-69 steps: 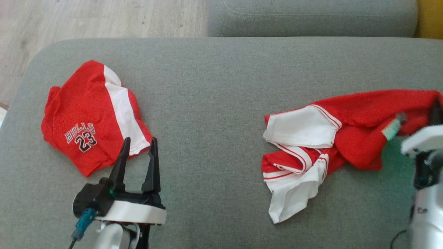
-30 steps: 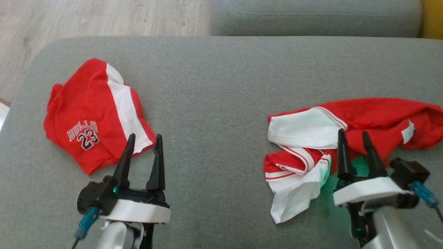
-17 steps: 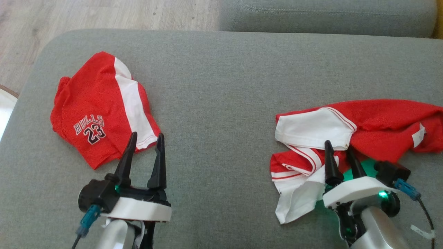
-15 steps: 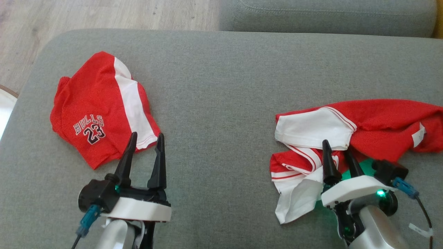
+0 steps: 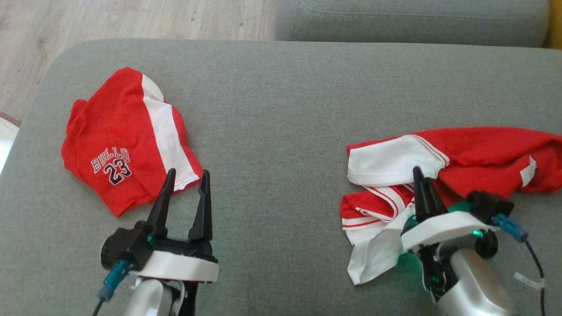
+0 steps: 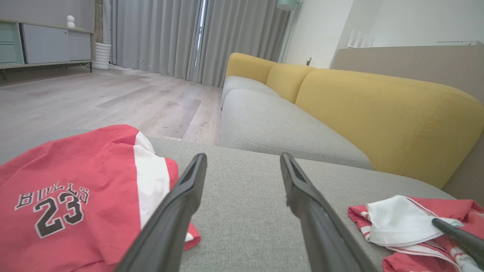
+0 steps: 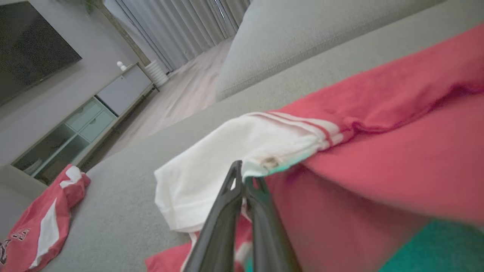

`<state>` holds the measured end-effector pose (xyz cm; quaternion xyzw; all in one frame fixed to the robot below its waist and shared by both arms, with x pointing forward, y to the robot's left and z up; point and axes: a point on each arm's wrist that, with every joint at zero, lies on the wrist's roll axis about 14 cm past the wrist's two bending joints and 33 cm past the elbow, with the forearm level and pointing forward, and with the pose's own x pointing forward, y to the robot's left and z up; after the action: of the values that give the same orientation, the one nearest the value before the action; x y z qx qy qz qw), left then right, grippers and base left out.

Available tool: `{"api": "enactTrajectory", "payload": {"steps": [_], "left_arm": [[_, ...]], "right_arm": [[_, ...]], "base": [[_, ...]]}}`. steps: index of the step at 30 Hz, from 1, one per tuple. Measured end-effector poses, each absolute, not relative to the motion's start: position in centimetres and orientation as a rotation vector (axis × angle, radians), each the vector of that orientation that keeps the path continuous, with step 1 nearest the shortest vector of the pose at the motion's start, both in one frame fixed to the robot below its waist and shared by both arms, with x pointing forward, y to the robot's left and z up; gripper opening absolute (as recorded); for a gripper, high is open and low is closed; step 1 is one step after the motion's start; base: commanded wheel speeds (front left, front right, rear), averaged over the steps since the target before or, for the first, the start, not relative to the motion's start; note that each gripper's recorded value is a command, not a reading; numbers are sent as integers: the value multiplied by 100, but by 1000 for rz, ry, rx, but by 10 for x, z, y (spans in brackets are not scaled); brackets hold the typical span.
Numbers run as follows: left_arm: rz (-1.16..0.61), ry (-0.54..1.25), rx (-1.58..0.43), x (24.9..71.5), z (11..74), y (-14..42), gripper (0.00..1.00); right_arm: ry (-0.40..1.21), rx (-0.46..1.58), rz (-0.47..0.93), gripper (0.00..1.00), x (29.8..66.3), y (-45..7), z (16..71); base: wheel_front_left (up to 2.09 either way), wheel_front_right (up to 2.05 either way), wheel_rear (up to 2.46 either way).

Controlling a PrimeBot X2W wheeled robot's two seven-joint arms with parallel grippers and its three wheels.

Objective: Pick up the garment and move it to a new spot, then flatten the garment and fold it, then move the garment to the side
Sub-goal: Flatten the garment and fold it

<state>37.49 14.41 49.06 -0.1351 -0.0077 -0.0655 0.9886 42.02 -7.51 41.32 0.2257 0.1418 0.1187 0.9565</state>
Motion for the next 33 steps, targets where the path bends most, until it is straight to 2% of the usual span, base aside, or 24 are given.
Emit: {"api": "enactTrajectory", "payload": {"steps": [12,20,27,32,33], "left_arm": [[-126,-17,-269,371,491,146,100],[-82,-9,-289,363,488,158,100],[-30,-16,-285,356,491,174,100],[36,-13,-286,345,490,191,100],[47,-11,-284,343,489,194,100]], "right_arm": [[125,444,414,0,441,-33,482],[-24,417,512,0,506,-3,574],[6,367,441,0,571,3,591],[57,329,408,0,602,22,589],[63,339,405,30,606,26,589]], "base": [[0,0,0],[0,0,0],[0,0,0],[0,0,0],[0,0,0]]}}
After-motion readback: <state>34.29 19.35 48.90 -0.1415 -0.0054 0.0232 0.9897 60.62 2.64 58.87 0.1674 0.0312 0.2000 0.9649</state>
